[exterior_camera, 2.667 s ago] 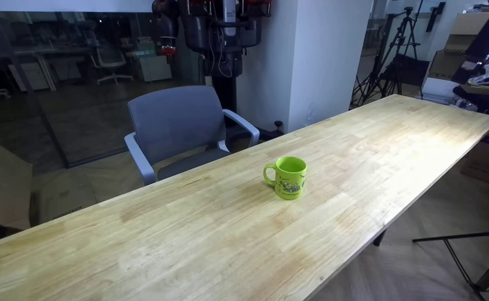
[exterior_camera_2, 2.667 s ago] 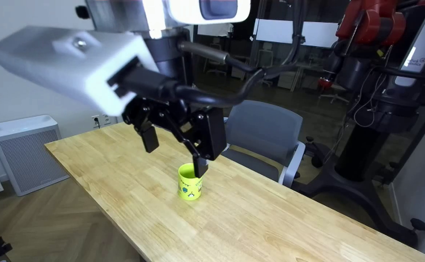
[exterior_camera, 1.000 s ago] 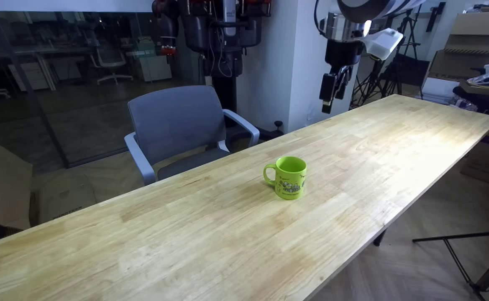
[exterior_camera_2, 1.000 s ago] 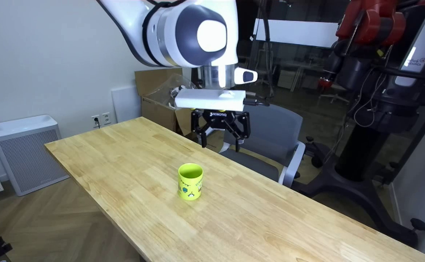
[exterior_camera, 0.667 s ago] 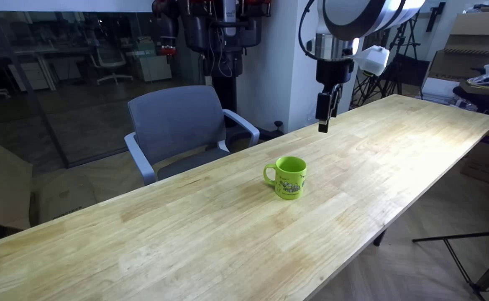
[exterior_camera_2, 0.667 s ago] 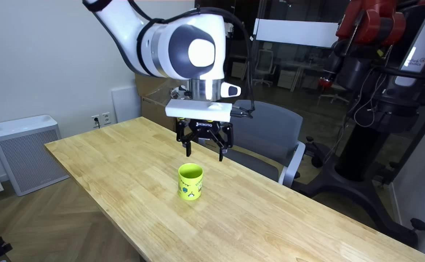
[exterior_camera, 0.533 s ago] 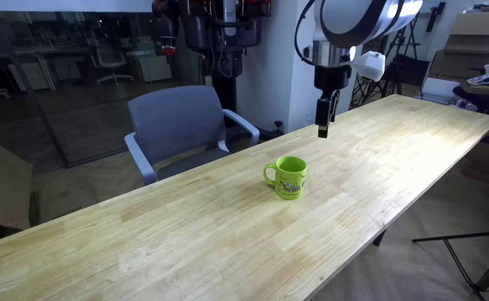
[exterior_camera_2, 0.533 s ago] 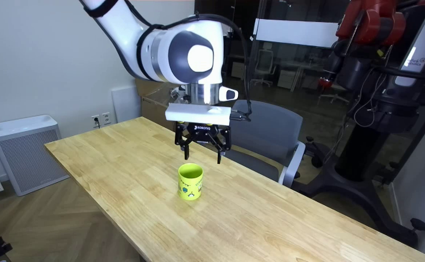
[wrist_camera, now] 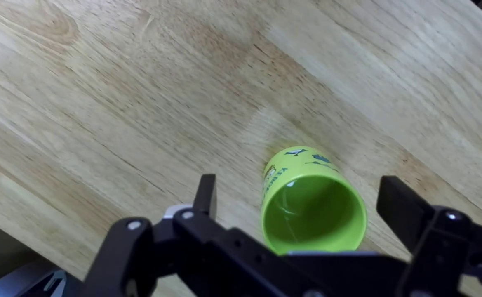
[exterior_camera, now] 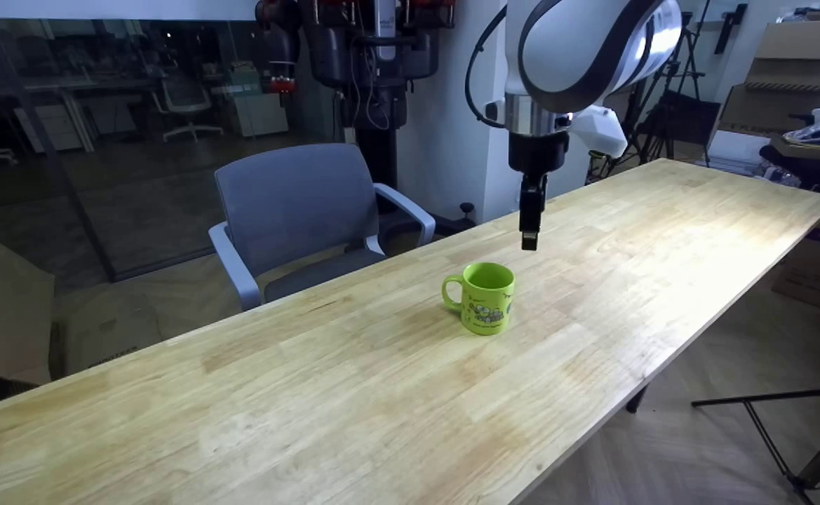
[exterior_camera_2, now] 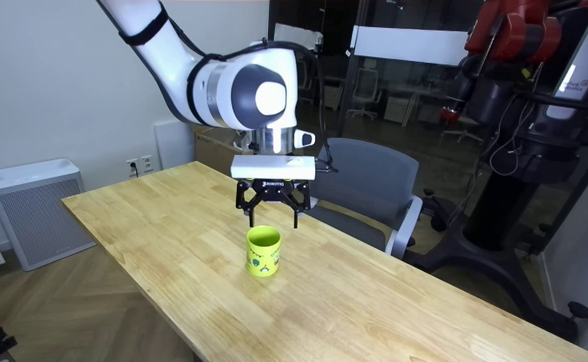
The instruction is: Move the yellow cup to the right
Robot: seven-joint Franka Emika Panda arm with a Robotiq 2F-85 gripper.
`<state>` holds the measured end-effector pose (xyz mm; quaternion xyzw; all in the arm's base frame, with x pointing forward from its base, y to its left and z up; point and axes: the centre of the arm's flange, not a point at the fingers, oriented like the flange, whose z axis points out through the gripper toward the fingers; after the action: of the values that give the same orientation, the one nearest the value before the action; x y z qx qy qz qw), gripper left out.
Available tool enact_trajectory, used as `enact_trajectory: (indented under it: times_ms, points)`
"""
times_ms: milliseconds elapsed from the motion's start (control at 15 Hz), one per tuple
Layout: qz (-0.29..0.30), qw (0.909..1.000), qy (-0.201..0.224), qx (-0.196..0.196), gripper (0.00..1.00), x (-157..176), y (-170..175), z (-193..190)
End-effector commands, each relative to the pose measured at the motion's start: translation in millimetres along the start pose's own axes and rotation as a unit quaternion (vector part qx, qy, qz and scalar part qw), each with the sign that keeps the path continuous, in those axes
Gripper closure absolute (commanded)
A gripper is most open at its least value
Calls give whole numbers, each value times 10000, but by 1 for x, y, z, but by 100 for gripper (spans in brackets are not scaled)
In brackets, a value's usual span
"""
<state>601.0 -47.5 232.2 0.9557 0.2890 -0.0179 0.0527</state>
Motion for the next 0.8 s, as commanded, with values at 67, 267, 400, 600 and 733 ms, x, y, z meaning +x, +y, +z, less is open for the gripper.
enact_trajectory:
  times_ms: [67, 267, 400, 600, 733]
  points:
    - [113, 9999, 13, -51, 0, 0, 4, 5]
    - [99, 9999, 116, -39, 0, 3, 14, 18]
    - [106, 9998, 179, -74, 0, 5, 21, 27]
    - [130, 9995, 265, -60, 0, 13, 32, 43]
    - [147, 9994, 318, -68, 0, 27, 36, 47]
